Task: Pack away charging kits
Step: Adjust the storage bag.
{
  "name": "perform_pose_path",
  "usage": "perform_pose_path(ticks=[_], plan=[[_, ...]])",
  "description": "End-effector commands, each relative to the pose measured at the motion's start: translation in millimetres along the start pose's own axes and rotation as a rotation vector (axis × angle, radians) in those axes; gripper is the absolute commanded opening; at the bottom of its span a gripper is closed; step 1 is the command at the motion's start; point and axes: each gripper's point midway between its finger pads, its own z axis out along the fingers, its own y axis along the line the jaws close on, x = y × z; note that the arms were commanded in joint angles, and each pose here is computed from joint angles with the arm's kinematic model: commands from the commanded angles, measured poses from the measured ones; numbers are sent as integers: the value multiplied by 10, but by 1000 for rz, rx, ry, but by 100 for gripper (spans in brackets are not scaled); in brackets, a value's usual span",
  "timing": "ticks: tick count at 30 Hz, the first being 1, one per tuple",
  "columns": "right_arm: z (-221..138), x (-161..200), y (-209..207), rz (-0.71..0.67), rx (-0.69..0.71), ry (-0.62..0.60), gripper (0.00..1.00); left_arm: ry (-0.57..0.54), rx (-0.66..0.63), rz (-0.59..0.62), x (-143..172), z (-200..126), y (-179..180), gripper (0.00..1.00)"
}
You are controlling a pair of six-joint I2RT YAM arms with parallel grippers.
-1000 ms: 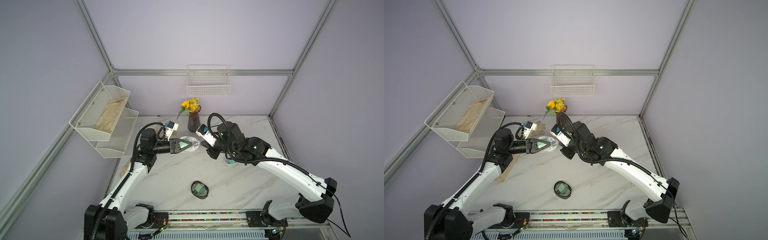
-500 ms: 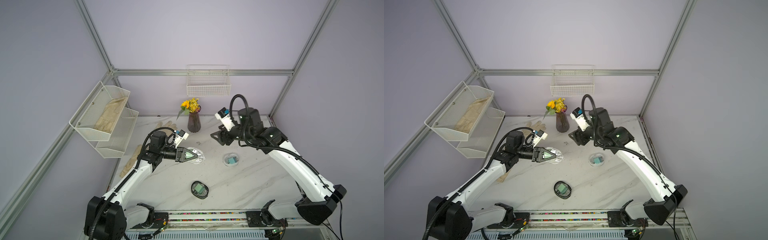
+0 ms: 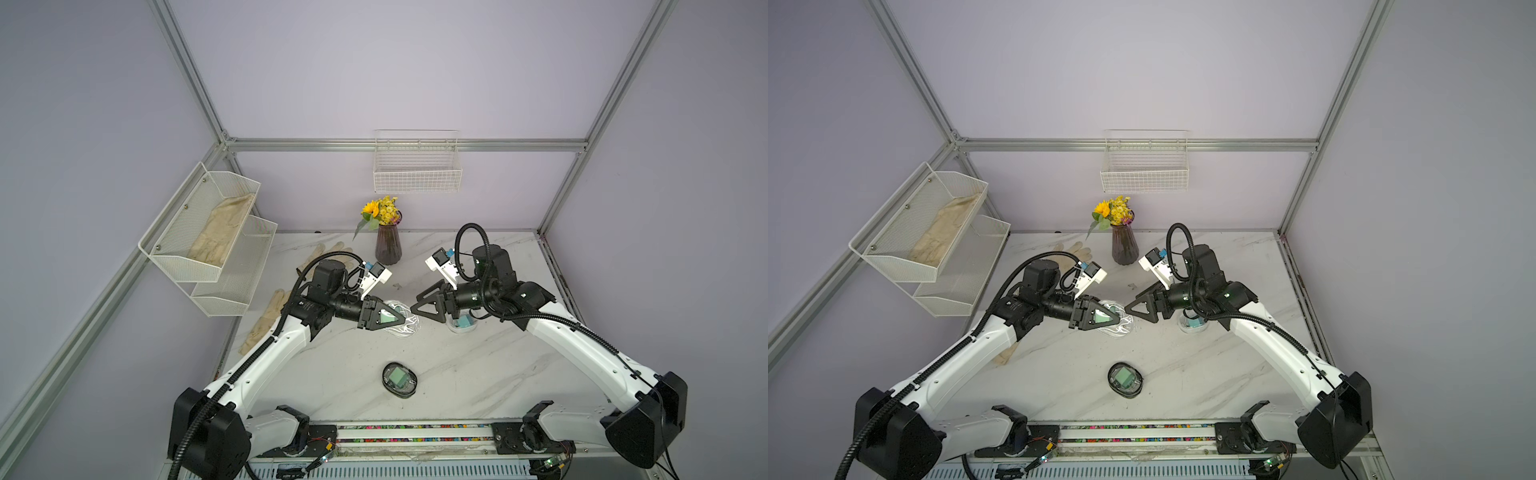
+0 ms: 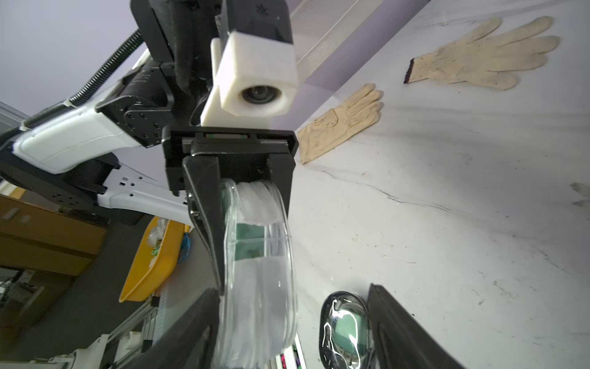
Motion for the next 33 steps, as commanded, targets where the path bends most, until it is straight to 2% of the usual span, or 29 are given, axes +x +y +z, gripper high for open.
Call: perform_pose_path(ticks=[1,14,16,18,23,26,29,30,31,33], plan=[[-53,-53,236,-44,-107,-31,74,-21,34,126,-250,-39,-290,0],[124,180,174,35,-207,28,37,-8,12,118,-251,-23,-223,0],[173,208,167,47,-218,41,26,-4,4,119,-251,-23,-214,0],[238,245,192,56,-236,56,19,-4,-1,122,-263,-24,-214,0],[384,328,239,59,-243,90,25,3,-11,130,-271,-32,-226,0],[383,312,248,56,-245,86,15,8,-15,130,-251,-38,-229,0],[372,286,286,56,-261,85,0,9,-20,132,-231,-50,-239,1],[368,265,281,54,-255,76,0,7,-27,130,-232,-56,-233,1],[360,244,290,51,-255,66,0,7,-30,126,-228,-60,-225,5],[336,182,301,49,-245,40,0,-3,-43,119,-245,-89,-215,29]])
